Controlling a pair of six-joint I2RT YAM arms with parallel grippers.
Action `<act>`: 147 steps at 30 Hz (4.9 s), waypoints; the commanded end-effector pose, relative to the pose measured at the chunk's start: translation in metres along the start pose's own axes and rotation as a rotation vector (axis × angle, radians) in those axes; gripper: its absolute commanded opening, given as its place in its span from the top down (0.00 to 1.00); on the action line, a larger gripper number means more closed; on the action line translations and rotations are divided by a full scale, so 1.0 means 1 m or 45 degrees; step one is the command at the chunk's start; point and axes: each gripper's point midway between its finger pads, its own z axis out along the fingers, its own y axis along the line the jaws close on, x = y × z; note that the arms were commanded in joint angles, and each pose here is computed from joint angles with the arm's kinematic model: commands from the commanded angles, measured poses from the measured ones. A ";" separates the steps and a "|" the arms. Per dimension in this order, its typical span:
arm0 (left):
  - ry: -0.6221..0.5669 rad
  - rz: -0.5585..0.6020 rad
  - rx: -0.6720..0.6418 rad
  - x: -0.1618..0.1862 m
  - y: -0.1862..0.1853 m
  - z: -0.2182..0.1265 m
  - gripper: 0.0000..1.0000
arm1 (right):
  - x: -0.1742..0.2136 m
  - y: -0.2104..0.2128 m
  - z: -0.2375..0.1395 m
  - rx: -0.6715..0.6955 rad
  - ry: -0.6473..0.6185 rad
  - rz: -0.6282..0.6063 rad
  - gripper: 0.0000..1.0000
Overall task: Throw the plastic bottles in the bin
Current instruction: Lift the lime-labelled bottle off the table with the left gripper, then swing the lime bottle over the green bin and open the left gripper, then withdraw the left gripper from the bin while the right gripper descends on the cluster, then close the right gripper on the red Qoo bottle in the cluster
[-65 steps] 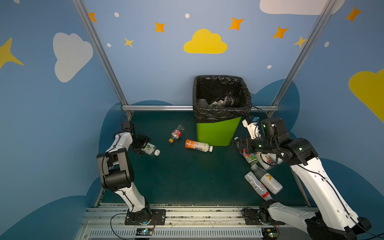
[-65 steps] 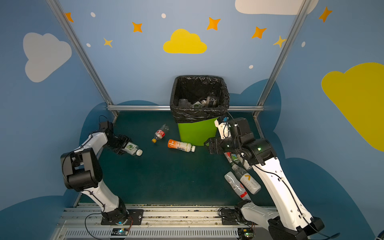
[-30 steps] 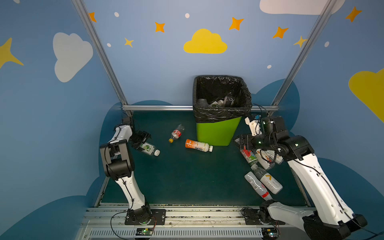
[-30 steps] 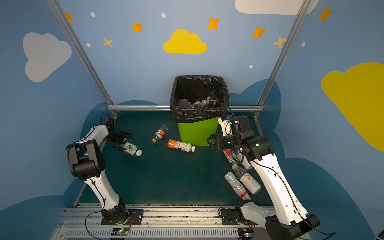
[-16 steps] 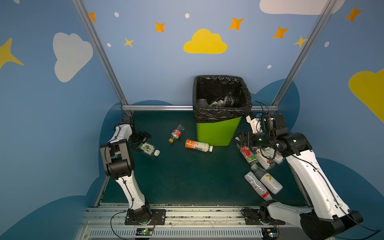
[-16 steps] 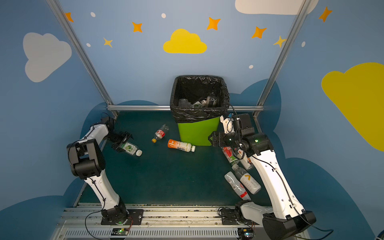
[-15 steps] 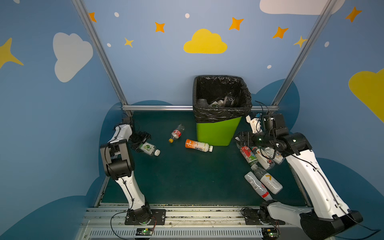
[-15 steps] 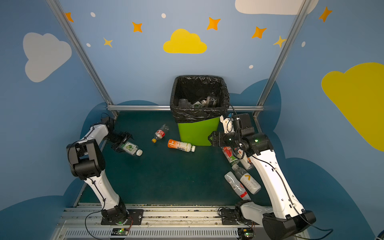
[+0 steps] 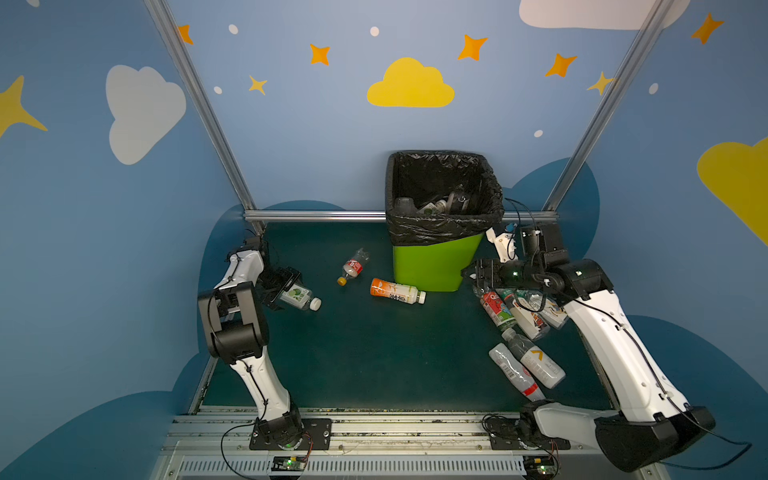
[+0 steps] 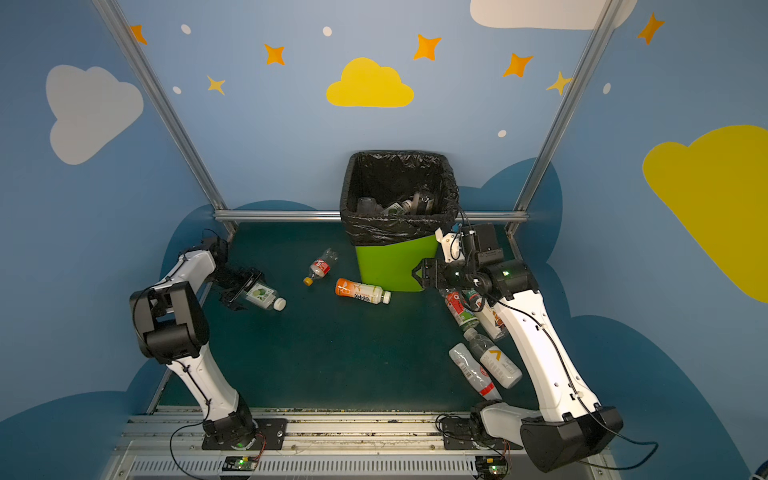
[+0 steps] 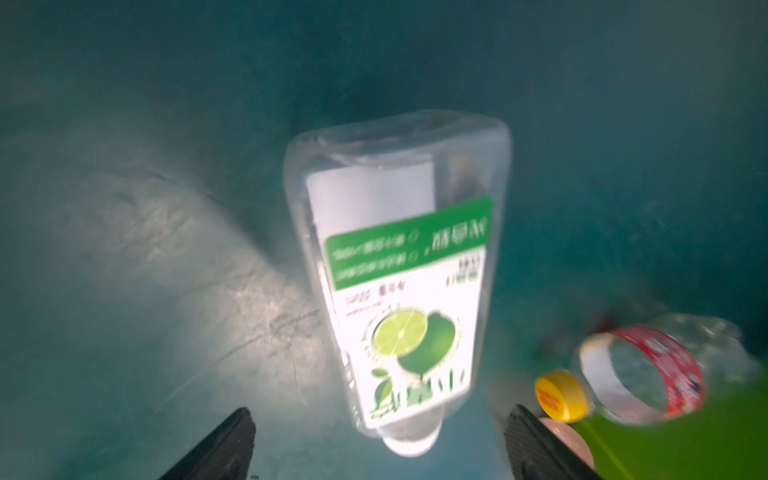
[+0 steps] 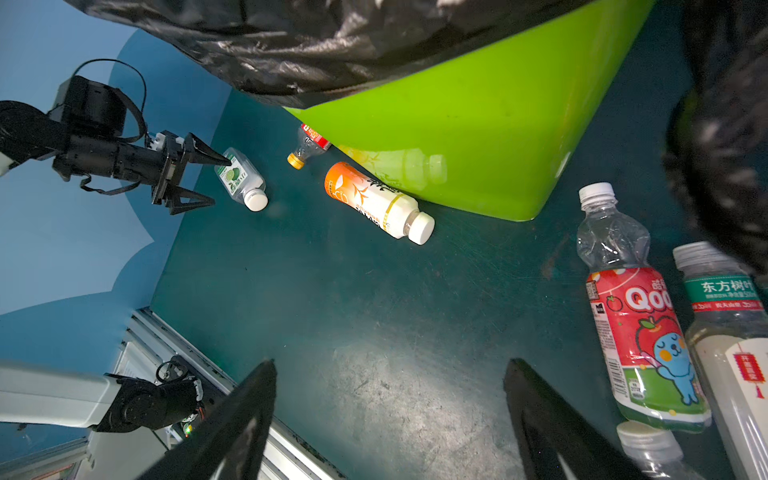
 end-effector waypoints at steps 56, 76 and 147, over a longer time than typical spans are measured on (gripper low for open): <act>-0.669 0.835 1.599 0.200 -0.401 -0.337 0.00 | -0.016 -0.008 -0.010 -0.036 0.057 0.109 0.13; -0.954 1.150 0.768 0.243 -0.130 -0.350 0.00 | 0.021 -0.073 -0.035 0.383 0.068 0.179 0.13; -0.611 0.867 0.571 0.252 0.034 -0.187 0.00 | 0.082 -0.199 0.134 0.434 0.557 0.466 0.51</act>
